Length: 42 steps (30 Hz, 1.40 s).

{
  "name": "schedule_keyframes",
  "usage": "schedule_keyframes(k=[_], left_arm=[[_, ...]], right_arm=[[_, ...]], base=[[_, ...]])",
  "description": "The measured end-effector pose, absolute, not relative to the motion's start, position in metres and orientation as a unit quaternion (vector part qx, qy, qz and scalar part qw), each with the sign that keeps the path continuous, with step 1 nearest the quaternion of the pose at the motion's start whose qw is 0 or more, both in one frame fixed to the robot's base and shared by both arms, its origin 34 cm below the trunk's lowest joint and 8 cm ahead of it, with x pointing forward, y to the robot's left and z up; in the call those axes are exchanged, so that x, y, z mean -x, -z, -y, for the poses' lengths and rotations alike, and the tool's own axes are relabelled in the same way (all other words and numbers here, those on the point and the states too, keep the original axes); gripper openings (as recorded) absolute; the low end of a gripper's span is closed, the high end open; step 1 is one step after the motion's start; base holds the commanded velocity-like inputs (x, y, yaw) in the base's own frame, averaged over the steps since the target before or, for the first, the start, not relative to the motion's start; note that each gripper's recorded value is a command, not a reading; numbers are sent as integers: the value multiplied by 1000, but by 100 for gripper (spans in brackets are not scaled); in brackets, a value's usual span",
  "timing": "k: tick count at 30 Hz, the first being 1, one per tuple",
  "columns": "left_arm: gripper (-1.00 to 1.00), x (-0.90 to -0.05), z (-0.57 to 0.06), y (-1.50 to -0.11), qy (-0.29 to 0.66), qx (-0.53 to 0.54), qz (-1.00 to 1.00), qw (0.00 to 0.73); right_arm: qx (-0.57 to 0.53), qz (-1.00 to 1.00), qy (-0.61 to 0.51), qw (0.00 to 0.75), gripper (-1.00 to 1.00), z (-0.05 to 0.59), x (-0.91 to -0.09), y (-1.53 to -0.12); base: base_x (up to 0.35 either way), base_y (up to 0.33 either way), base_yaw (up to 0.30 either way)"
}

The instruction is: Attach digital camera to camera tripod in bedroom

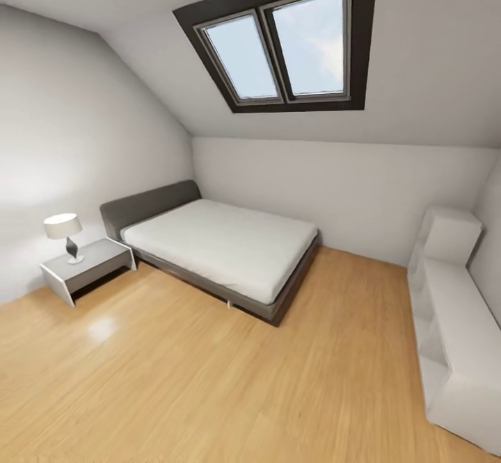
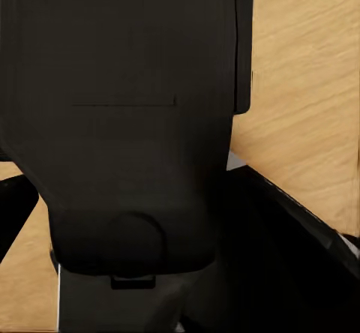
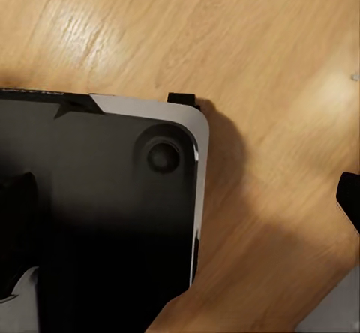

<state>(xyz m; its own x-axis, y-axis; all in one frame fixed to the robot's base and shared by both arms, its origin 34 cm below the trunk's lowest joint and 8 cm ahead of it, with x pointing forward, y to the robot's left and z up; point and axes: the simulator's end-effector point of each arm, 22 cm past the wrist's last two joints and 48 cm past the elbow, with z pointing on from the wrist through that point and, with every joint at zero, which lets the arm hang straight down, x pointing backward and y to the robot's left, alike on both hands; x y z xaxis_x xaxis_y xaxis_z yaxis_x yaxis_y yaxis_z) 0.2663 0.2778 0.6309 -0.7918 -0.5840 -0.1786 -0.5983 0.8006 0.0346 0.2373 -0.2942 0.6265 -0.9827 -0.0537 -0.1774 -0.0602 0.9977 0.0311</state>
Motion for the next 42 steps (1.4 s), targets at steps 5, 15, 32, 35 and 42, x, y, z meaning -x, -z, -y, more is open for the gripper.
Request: schedule_keyframes(k=[5, 15, 32, 35, 42], left_arm=[[-100, -264, -276, -631, -43, 318, -944, 75], [-100, -264, -274, -630, -42, 320, -943, 75], [-100, -272, -278, -632, -47, 323, -941, 95], [-100, -271, -278, -632, -46, 323, -941, 95], [-100, -271, -277, -632, -45, 322, -941, 92]], right_arm=[[28, -995, -16, 91, 100, 298, -238, -627], [29, -995, -15, 92, 100, 299, -239, -627], [29, -995, -16, 91, 100, 298, -238, -627], [29, -995, -15, 91, 100, 299, -238, -627], [30, -995, -14, 90, 100, 302, -238, -627]], base=[[0, 0, 300], [0, 0, 300], [88, 0, 279], [293, 0, 81], [315, 0, 19]])
